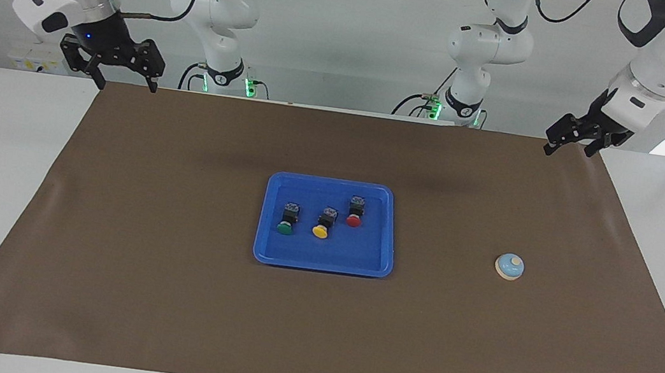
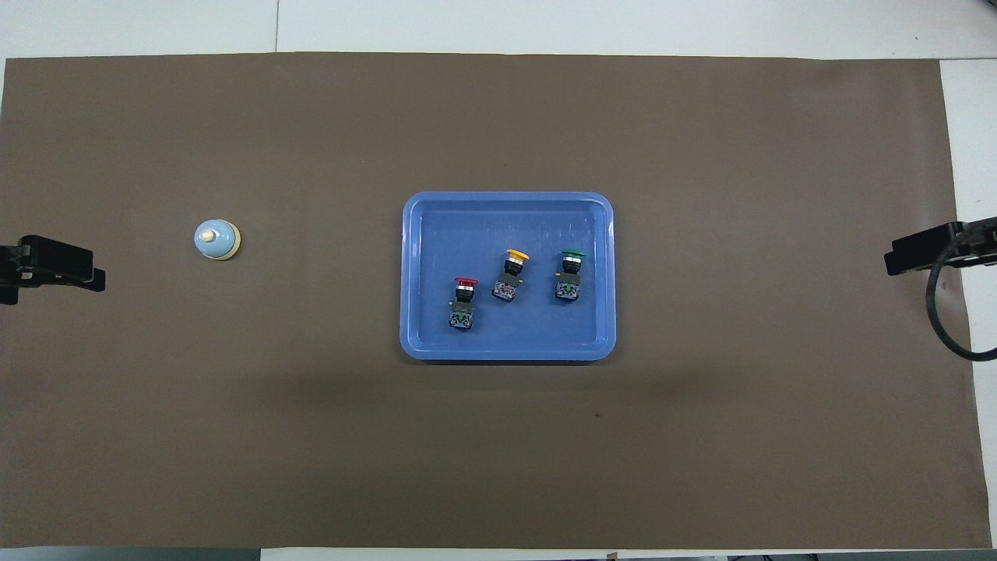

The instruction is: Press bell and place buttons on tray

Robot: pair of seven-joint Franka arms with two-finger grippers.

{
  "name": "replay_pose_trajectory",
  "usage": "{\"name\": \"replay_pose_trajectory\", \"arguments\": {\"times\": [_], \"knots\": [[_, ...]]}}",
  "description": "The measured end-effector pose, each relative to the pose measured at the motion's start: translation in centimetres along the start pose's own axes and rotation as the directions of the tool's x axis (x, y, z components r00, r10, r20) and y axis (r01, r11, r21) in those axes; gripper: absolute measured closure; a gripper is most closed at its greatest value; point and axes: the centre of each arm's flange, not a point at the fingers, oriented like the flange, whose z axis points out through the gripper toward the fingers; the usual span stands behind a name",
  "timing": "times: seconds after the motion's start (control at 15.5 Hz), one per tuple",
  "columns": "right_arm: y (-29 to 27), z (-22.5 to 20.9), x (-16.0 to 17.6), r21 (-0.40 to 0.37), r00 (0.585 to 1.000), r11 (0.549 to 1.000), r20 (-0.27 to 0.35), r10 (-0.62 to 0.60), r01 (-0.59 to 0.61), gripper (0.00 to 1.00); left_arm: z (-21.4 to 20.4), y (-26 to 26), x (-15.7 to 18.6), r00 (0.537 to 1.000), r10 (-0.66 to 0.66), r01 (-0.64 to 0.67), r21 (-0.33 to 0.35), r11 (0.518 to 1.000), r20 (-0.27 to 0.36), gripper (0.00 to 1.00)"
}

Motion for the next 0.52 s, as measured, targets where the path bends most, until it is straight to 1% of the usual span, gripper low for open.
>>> {"name": "replay_pose_trajectory", "arguments": {"times": [0.52], "knots": [[0.00, 0.00, 0.00, 0.000, 1.000, 1.000, 0.000, 0.000, 0.000, 0.00, -0.10, -0.26, -0.02, 1.000, -0.003, 0.003, -0.001, 1.000, 0.001, 0.00]]}}
